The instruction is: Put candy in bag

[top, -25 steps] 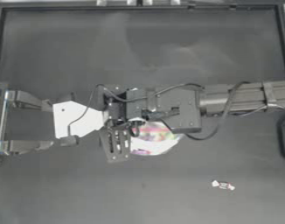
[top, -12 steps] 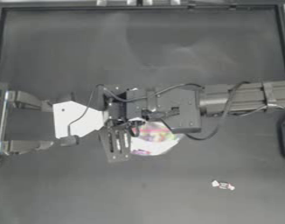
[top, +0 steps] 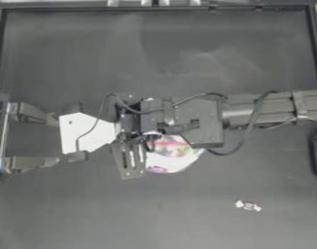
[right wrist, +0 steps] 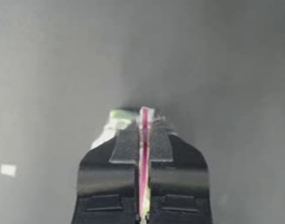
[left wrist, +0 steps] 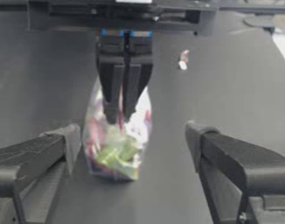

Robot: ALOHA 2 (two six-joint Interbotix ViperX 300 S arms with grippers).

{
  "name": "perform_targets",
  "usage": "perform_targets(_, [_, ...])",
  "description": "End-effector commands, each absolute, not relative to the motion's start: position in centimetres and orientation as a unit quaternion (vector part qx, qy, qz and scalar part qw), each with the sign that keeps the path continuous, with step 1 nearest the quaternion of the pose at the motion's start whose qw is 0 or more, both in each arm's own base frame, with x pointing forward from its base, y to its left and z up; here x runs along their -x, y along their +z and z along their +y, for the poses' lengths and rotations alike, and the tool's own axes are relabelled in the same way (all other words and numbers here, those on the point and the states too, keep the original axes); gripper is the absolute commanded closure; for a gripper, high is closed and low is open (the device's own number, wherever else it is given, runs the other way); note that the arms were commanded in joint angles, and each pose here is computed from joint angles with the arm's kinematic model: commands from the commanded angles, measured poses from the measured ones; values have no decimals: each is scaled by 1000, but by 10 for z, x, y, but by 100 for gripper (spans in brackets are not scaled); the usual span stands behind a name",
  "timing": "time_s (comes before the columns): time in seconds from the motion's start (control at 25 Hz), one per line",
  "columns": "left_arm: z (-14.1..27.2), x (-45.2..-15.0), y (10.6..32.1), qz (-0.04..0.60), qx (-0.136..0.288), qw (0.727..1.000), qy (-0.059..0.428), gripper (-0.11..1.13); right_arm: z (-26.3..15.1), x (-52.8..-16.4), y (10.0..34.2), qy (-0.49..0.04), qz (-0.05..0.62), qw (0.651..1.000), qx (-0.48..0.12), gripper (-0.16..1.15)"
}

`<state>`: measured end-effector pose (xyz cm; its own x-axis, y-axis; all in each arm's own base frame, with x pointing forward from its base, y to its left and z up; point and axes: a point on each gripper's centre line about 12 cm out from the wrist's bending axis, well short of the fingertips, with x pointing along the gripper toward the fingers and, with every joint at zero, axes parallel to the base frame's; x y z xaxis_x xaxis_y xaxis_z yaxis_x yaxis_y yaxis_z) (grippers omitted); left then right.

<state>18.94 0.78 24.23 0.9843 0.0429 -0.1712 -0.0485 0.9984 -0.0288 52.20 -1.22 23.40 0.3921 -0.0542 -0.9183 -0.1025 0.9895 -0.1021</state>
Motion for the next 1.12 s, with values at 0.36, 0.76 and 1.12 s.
perform_targets(0.36, [9, -193, 238, 95, 31, 995, 27, 1, -9, -519, 274, 13, 508, 858, 72, 92])
perform_targets(0.76, [9, -195, 235, 101, 33, 994, 28, 1, -7, -510, 282, 14, 501, 862, 72, 92])
perform_targets(1.12, [10, -206, 226, 113, 38, 992, 33, 1, -6, -500, 280, 12, 491, 868, 71, 92])
